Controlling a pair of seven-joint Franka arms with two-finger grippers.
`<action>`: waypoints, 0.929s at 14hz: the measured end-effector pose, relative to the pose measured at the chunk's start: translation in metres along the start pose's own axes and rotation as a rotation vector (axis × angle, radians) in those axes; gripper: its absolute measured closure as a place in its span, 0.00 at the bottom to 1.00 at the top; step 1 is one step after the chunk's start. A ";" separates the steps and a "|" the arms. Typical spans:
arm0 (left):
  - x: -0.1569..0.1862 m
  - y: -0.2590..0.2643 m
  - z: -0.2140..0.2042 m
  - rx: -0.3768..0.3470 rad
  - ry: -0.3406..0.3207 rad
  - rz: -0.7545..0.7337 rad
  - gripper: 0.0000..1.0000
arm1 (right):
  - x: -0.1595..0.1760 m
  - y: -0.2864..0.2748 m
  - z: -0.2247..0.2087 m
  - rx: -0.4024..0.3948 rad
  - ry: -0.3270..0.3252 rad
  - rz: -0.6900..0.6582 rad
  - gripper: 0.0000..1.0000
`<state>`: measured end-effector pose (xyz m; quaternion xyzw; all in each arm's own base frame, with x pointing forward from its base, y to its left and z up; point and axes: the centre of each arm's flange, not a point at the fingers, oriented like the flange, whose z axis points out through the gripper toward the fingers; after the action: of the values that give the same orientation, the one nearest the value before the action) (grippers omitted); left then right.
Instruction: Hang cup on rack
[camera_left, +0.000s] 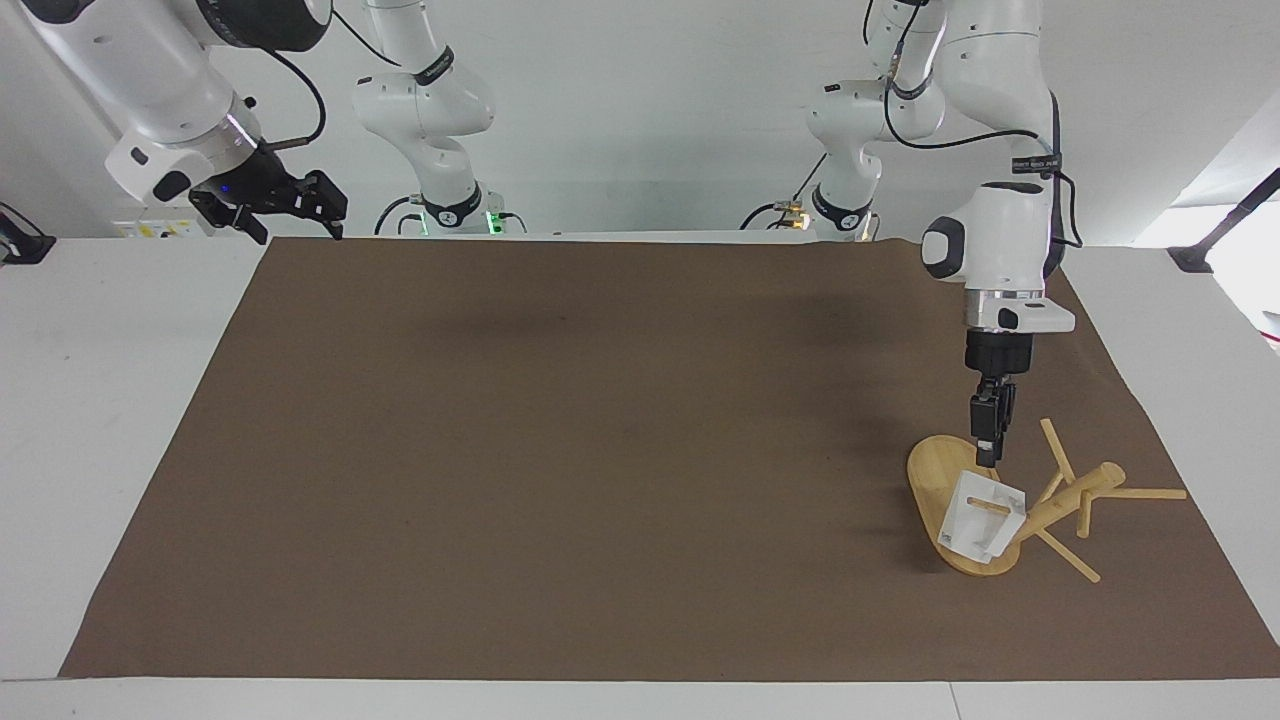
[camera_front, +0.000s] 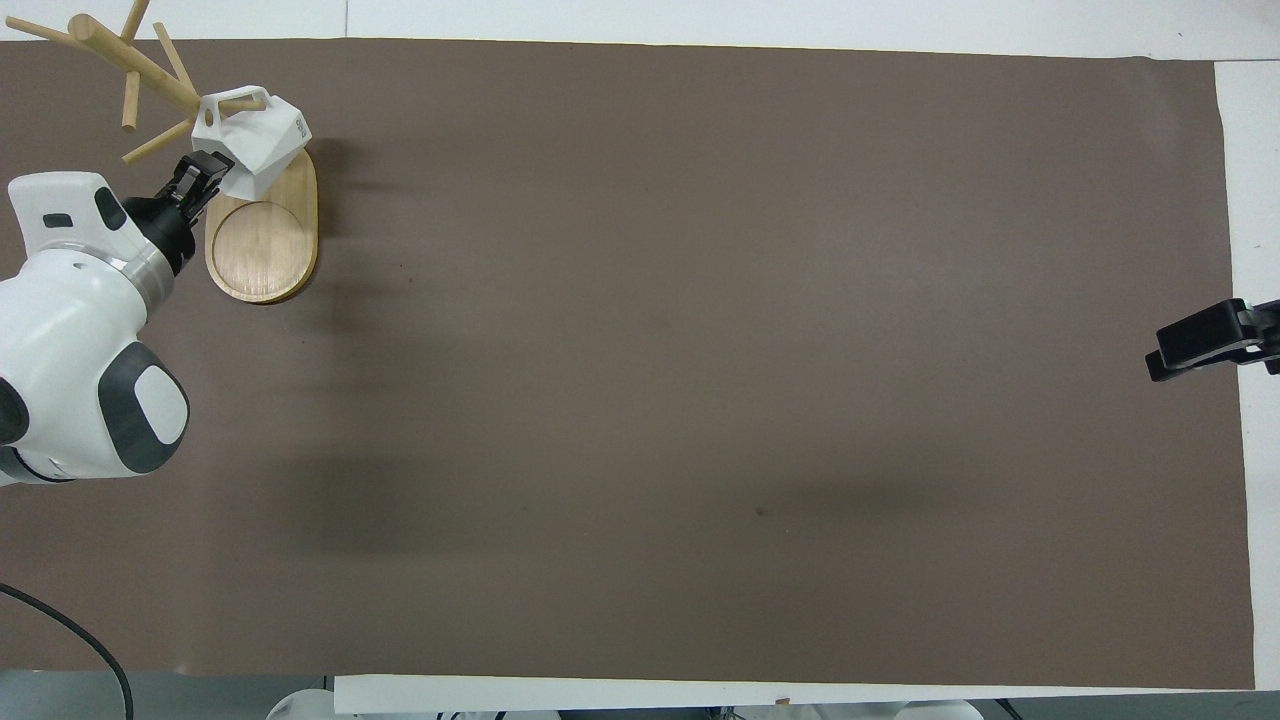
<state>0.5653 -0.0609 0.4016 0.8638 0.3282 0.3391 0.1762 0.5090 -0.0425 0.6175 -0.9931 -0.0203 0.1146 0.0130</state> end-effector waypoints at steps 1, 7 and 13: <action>0.002 0.002 -0.004 0.017 -0.018 0.000 0.59 | 0.000 0.000 0.000 0.000 0.000 0.000 0.00; 0.011 0.009 -0.056 0.222 -0.240 0.096 0.32 | 0.000 0.000 0.000 0.000 0.000 0.000 0.00; 0.030 0.020 -0.109 0.351 -0.499 0.347 0.00 | 0.000 0.000 0.000 0.000 0.000 0.000 0.00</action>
<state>0.5146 -0.0462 0.5029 0.9801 0.1768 0.0808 0.0394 0.5090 -0.0425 0.6175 -0.9931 -0.0203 0.1146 0.0130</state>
